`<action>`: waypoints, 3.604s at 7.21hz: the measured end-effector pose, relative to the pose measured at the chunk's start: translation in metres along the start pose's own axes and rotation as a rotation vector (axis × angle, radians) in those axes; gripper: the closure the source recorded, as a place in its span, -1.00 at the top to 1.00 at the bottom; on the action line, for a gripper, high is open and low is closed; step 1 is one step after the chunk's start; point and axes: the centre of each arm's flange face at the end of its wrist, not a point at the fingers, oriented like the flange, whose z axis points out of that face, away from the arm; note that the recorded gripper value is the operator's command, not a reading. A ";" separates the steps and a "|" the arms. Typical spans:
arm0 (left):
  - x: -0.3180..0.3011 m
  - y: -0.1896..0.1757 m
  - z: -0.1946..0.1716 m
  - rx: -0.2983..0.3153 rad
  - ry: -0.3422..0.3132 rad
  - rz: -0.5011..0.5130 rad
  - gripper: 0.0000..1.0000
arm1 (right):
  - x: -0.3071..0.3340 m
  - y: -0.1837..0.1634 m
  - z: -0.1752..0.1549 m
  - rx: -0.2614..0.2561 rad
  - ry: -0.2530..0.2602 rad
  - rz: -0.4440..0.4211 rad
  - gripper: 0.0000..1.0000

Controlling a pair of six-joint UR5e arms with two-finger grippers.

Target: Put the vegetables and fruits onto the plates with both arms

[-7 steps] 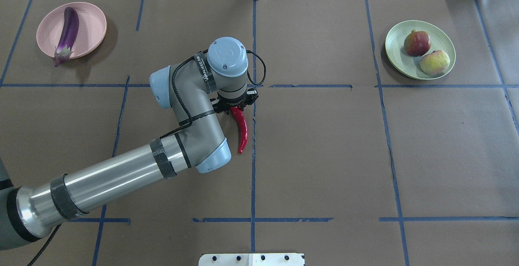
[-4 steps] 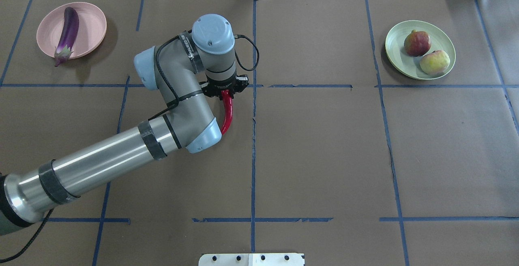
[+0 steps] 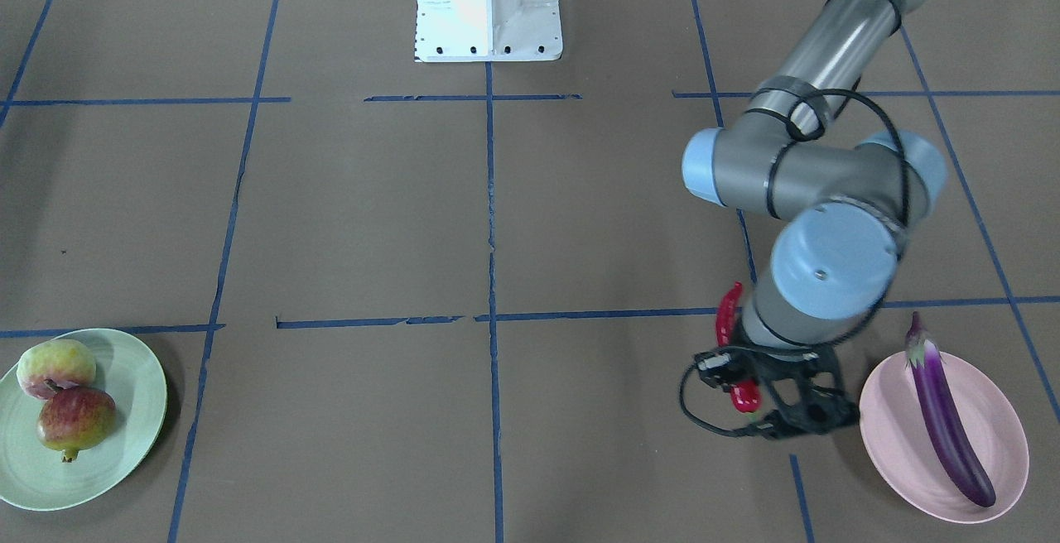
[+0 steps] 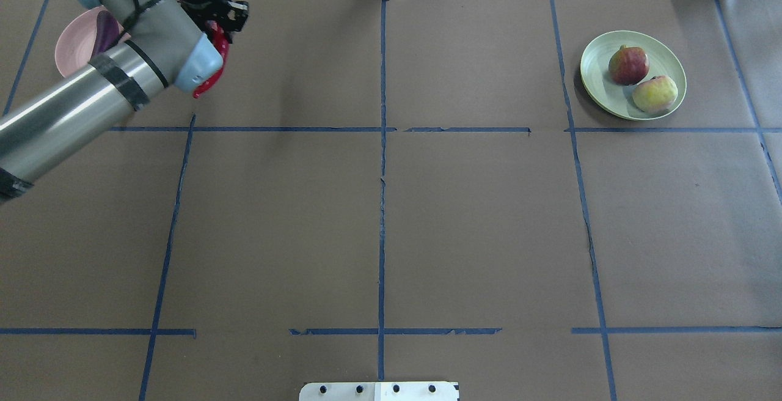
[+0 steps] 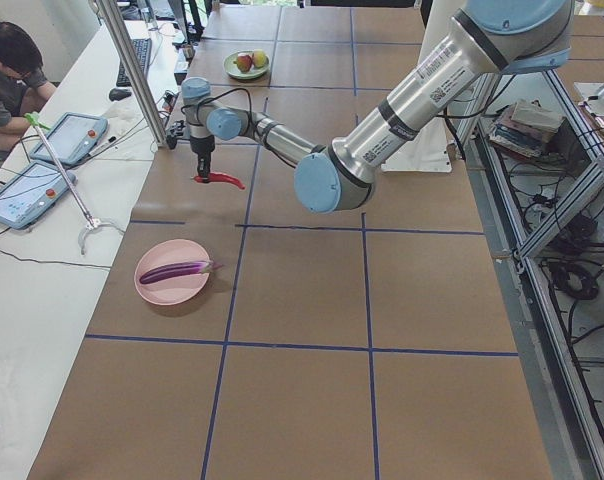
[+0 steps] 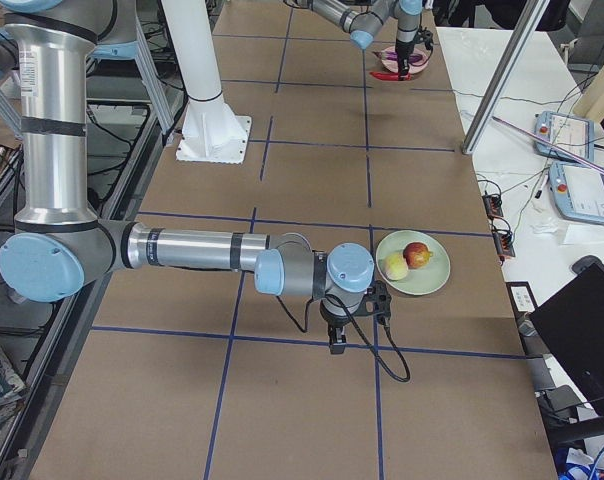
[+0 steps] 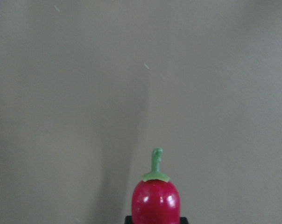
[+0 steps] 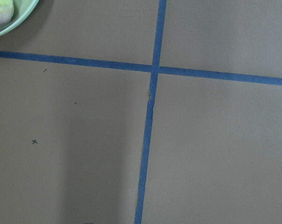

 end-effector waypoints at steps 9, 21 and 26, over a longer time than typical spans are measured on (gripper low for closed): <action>-0.169 -0.043 0.075 0.043 -0.105 0.056 1.00 | 0.000 0.001 -0.001 0.002 -0.001 -0.005 1.00; -0.586 0.243 -0.039 -0.125 0.143 0.234 1.00 | -0.008 0.008 -0.016 0.027 0.024 -0.027 1.00; -0.593 0.282 -0.036 -0.088 0.049 0.313 1.00 | -0.009 0.049 -0.031 0.050 0.034 -0.007 1.00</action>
